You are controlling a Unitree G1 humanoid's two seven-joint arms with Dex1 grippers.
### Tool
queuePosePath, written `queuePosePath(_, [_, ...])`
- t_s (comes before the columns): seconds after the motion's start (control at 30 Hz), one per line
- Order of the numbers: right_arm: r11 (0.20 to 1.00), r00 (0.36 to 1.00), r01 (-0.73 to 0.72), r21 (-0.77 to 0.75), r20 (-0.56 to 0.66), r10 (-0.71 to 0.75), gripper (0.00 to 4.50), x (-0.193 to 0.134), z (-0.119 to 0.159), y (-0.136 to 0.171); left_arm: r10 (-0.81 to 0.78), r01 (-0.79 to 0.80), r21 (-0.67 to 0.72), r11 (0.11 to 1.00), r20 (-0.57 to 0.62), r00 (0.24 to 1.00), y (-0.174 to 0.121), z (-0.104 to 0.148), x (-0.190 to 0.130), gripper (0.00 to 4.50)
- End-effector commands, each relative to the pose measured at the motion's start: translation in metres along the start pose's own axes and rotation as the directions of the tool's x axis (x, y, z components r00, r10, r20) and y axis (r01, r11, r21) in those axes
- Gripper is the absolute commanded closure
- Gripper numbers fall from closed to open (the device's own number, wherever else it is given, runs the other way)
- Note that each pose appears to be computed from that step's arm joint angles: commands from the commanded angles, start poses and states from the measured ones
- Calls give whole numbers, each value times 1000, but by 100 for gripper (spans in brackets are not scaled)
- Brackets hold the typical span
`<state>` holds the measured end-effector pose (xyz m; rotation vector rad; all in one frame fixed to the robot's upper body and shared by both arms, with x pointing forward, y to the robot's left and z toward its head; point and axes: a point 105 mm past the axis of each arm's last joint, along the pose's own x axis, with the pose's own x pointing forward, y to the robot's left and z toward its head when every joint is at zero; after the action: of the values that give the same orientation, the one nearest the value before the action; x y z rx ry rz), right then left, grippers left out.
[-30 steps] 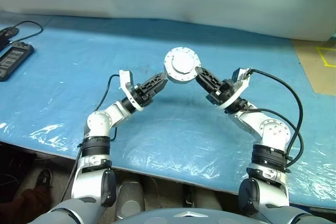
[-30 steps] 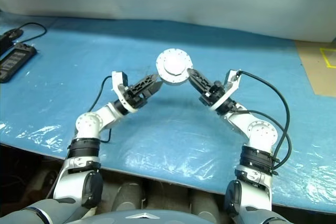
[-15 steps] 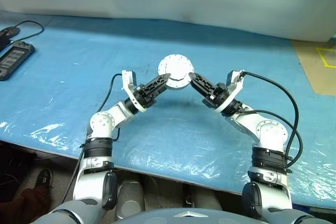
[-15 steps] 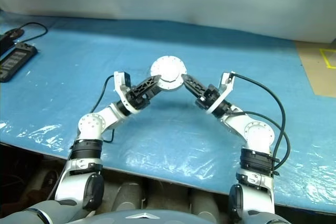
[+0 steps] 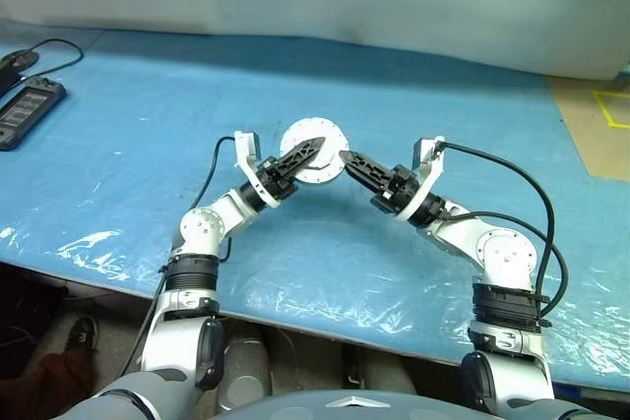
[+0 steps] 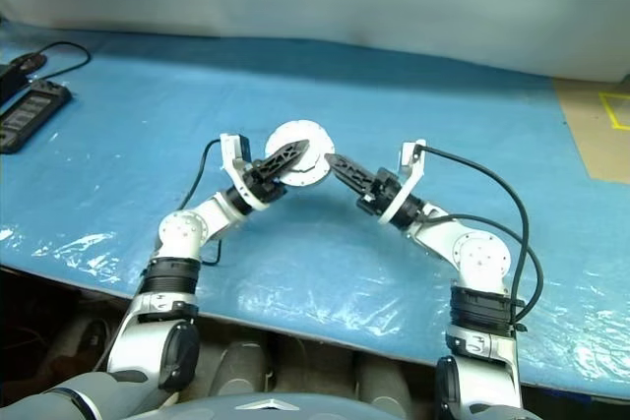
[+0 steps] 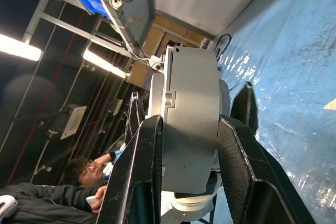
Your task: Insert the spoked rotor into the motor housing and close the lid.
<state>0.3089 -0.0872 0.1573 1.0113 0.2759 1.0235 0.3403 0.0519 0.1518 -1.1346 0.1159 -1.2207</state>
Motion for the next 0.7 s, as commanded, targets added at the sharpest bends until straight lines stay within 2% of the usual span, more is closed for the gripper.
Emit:
queuePosePath(0.03, [993,994,-106,-57,28,108,330,4,10,24,-14,14,26,1000,15,1000,-3,6,2,124])
queuePosePath(0.1, [994,995,-90,-58,35,93,330,5,11,21,-13,13,24,1000,18,1000,-3,7,0,186])
queuePosePath(0.3, [995,997,-63,-73,44,66,330,5,14,13,48,-49,28,998,47,998,6,10,-1,189])
queuePosePath(0.43, [994,996,-48,-94,67,55,205,6,20,10,59,-61,36,997,56,997,9,11,-1,189])
queuePosePath(0.5, [988,993,55,-141,114,-39,127,8,28,-5,81,-85,46,995,72,994,13,12,-2,189])
queuePosePath(0.6, [978,985,103,-181,157,-75,33,8,35,-12,129,-141,59,988,175,976,21,27,-5,189])
queuePosePath(0.7, [959,959,192,-211,246,-138,33,5,50,-25,290,-342,81,936,371,882,47,63,-16,189])
